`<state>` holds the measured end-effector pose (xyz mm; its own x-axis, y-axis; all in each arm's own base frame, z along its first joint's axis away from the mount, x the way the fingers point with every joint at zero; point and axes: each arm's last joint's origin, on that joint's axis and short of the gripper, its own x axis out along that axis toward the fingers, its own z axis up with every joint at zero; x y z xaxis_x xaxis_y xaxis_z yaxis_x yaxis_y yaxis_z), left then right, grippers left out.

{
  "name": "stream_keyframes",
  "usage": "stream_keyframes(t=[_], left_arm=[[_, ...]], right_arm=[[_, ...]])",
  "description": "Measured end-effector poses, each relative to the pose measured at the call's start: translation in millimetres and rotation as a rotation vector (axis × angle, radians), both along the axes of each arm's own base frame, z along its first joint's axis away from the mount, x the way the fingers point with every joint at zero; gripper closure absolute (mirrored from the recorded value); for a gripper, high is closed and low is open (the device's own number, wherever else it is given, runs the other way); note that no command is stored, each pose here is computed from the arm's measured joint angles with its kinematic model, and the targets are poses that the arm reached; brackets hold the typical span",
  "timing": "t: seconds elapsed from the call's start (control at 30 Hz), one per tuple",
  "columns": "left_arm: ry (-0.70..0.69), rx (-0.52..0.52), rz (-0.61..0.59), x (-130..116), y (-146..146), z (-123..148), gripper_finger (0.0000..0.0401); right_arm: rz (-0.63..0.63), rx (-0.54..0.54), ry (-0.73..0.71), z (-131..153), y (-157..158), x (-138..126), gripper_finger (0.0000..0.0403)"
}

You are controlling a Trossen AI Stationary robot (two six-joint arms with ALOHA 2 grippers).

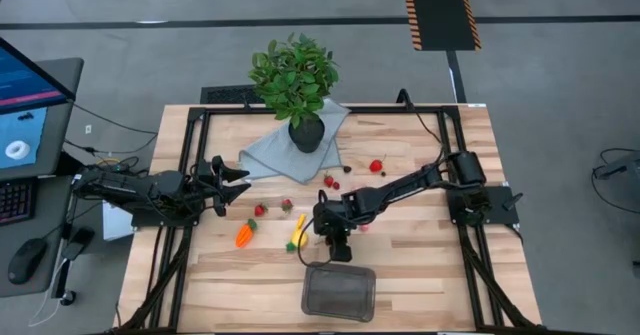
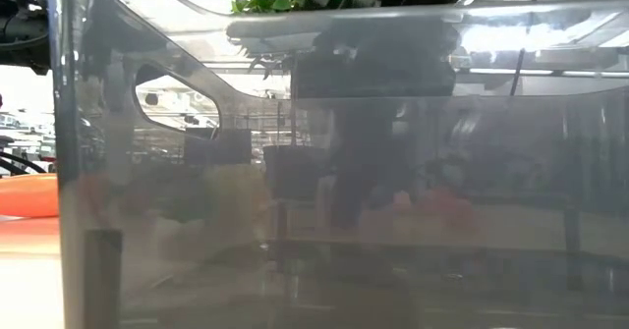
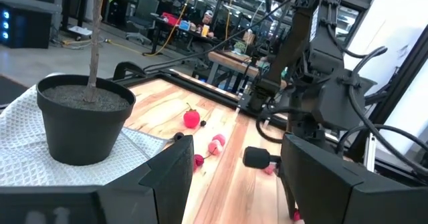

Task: Pick and placing Produce into tupperware
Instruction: Put the red cherry into the black bin

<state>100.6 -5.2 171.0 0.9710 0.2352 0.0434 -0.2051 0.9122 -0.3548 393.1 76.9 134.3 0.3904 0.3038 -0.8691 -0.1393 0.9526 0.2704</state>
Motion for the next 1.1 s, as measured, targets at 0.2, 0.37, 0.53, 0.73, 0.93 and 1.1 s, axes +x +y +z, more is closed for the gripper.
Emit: stream_keyframes(t=[0.2,0.37,0.53,0.73,0.93,1.1], left_arm=[[-0.002,-0.001,0.000,0,0,0,0.0188],[-0.004,-0.003,-0.001,0,0,0,0.0188],[-0.009,-0.024,-0.002,0,0,0,0.0188],[-0.009,-0.023,-0.004,0,0,0,0.0188],[-0.009,-0.023,-0.004,0,0,0,0.0188],[-0.003,-0.019,-0.004,0,0,0,0.0188]], right_arm=[[-0.057,-0.122,-0.034,28,-6,-9,0.0334],[-0.086,-0.118,-0.103,56,-8,-14,0.0334],[-0.085,-0.111,-0.169,78,6,-22,0.0334],[-0.036,-0.153,-0.241,96,45,-30,0.0335],[-0.041,-0.098,-0.266,104,74,-37,0.0335],[-0.051,-0.049,-0.312,107,100,-44,0.0336]])
